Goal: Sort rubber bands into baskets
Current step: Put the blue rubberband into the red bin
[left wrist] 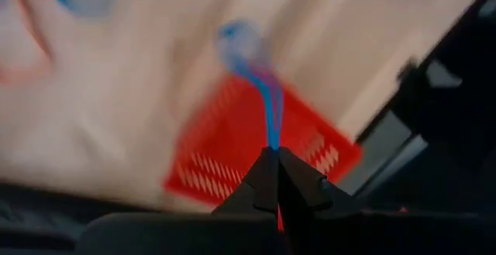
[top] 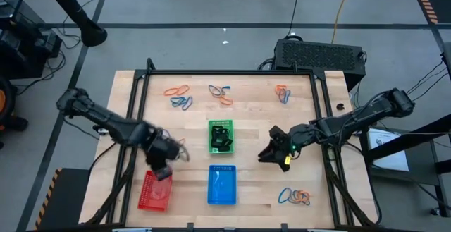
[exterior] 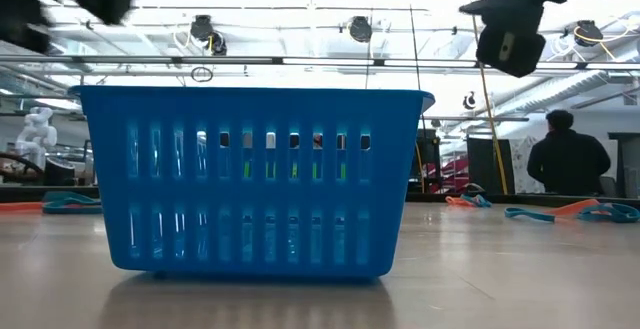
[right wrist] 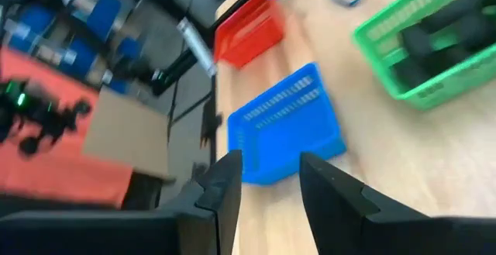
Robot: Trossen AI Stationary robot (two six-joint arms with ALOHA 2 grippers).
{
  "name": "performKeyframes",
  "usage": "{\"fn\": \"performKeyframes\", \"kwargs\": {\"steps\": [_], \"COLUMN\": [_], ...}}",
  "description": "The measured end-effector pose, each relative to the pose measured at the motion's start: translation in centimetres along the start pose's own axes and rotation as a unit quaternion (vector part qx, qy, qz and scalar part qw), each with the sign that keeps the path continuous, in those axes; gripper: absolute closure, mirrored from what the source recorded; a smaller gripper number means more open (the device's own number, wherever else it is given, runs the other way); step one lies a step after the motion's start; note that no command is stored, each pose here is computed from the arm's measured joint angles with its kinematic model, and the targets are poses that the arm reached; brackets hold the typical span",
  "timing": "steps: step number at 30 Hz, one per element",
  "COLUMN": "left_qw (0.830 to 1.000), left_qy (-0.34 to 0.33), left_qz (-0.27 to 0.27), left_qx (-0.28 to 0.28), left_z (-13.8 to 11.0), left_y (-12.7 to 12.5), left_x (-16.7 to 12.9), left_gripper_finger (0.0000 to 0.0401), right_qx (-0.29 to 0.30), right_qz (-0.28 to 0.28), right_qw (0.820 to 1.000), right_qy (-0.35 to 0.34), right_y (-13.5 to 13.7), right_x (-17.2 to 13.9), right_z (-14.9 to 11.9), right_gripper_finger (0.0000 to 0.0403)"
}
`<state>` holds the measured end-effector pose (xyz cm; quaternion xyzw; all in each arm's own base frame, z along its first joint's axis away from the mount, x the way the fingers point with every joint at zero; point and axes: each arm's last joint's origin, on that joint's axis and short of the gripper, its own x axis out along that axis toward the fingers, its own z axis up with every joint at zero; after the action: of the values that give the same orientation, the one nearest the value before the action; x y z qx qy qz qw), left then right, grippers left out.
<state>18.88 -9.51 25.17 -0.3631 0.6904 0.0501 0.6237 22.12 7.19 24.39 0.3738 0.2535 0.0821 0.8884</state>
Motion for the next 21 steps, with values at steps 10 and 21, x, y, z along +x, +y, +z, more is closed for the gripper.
{"fn": "performKeyframes", "kwargs": {"steps": [10, 21], "left_qw": [1.000, 0.996], "left_qy": [0.017, 0.023], "left_qz": [0.002, 0.090], "left_qx": [-0.001, 0.002], "left_z": [-5.2, -4.9], "left_y": [-2.4, -1.7], "left_x": [4.0, 8.9], "left_gripper_finger": [0.0401, 0.0394], "right_qx": [-0.075, -0.100], "right_qz": [0.090, 0.023], "right_qw": [0.982, 0.953], "right_qy": [0.149, 0.284], "right_y": [2.0, 1.7], "right_x": [-0.2, -1.3], "right_z": [-3.5, -7.5], "right_gripper_finger": [0.0280, 0.0280]}}
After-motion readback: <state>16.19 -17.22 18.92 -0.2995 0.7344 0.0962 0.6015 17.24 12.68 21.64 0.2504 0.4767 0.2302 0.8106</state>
